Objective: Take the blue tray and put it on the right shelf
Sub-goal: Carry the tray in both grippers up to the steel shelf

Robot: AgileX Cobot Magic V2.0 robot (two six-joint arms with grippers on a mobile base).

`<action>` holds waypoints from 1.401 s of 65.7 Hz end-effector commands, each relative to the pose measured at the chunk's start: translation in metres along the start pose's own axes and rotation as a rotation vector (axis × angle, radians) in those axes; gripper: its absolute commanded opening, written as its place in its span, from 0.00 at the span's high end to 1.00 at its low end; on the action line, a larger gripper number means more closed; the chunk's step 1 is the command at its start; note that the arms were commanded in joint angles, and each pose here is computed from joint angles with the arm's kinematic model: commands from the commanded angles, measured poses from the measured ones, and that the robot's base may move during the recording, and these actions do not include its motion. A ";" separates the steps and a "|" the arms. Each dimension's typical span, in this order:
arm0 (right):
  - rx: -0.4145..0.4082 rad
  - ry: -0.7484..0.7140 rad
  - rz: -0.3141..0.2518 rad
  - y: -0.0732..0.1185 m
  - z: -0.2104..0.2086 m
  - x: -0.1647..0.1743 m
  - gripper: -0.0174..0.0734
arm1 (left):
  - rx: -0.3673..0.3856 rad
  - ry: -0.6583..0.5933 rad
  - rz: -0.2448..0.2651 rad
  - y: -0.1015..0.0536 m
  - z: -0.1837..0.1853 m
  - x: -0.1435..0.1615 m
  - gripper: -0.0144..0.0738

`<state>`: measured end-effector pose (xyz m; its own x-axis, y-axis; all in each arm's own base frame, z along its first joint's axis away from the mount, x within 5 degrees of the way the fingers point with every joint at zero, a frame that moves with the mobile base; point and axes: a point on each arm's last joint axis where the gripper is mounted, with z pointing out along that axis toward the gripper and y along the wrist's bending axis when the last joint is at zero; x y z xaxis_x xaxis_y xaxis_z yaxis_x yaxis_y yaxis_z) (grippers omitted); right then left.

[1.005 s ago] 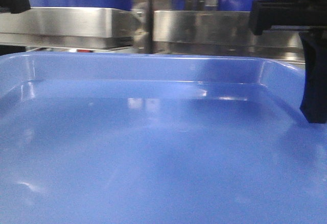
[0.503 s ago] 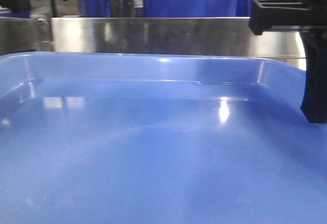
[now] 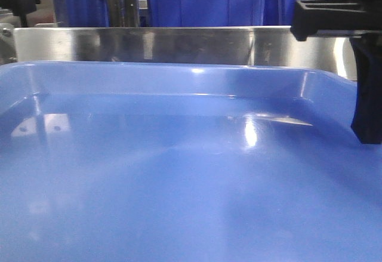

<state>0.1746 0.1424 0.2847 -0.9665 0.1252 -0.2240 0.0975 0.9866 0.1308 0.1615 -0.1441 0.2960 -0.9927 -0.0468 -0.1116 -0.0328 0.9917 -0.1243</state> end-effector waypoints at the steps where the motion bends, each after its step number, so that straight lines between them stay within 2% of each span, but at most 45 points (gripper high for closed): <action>1: -0.091 -0.057 0.025 0.006 -0.014 -0.004 0.56 | 0.072 -0.020 -0.026 -0.005 -0.012 0.002 0.89; 92: -0.091 -0.057 0.025 0.006 -0.014 -0.004 0.56 | 0.072 -0.020 -0.026 -0.005 -0.012 0.002 0.89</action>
<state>0.1746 0.1424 0.2847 -0.9665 0.1252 -0.2240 0.0975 0.9866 0.1308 0.1615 -0.1441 0.2960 -0.9927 -0.0468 -0.1116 -0.0328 0.9917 -0.1243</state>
